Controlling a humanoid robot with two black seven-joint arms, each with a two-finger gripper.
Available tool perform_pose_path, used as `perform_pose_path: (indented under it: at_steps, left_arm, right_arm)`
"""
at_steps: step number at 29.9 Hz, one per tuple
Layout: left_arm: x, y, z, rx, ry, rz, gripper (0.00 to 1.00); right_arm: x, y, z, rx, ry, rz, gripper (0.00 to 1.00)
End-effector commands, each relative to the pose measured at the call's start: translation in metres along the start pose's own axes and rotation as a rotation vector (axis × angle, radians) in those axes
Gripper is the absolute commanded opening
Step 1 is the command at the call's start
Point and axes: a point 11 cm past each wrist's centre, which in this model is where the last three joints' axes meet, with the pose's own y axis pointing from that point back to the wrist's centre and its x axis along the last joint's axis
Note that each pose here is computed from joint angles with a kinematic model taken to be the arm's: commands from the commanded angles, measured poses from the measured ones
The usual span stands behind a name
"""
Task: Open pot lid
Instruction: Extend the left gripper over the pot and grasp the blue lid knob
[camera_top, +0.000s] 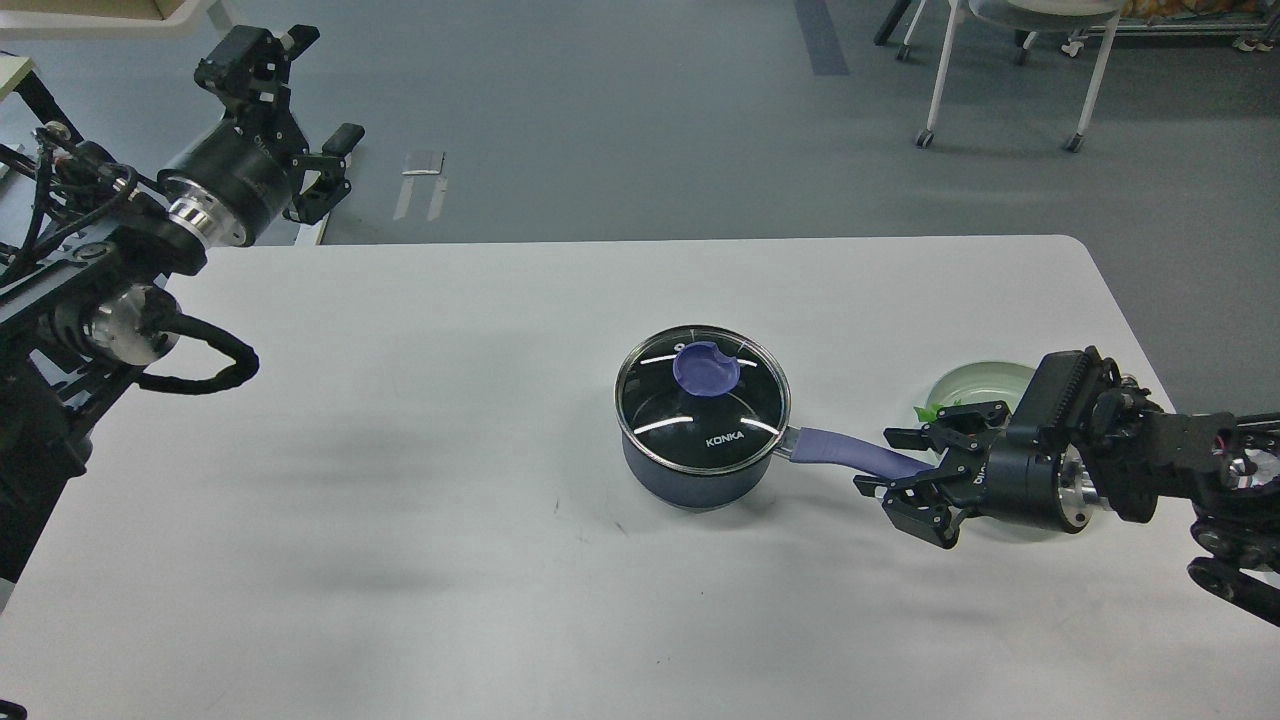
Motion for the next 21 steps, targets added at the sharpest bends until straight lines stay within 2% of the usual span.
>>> perform_pose_path:
  at_steps: [1,3,9,17,21]
  left_arm:
    - [0.005,0.002,0.002,0.0,-0.008,0.007,0.99]
    - [0.005,0.003,0.003,0.001,-0.009,0.008,0.99]
    - [0.007,0.003,0.004,0.0,-0.013,0.011,0.99]
    - [0.003,0.003,0.005,0.0,-0.013,-0.002,0.99]
    - [-0.032,0.001,0.004,0.006,-0.07,-0.117,0.99]
  right_arm:
    - [0.0,0.0,0.0,0.002,-0.008,0.002,0.54]
    - [0.001,0.0,-0.002,0.015,-0.009,0.004,0.51]
    - [0.003,0.0,-0.003,0.03,-0.004,0.007,0.29]
    - [0.003,0.001,-0.002,0.026,-0.008,0.007,0.28]
    - [0.003,0.001,-0.003,0.031,-0.007,0.007,0.26]
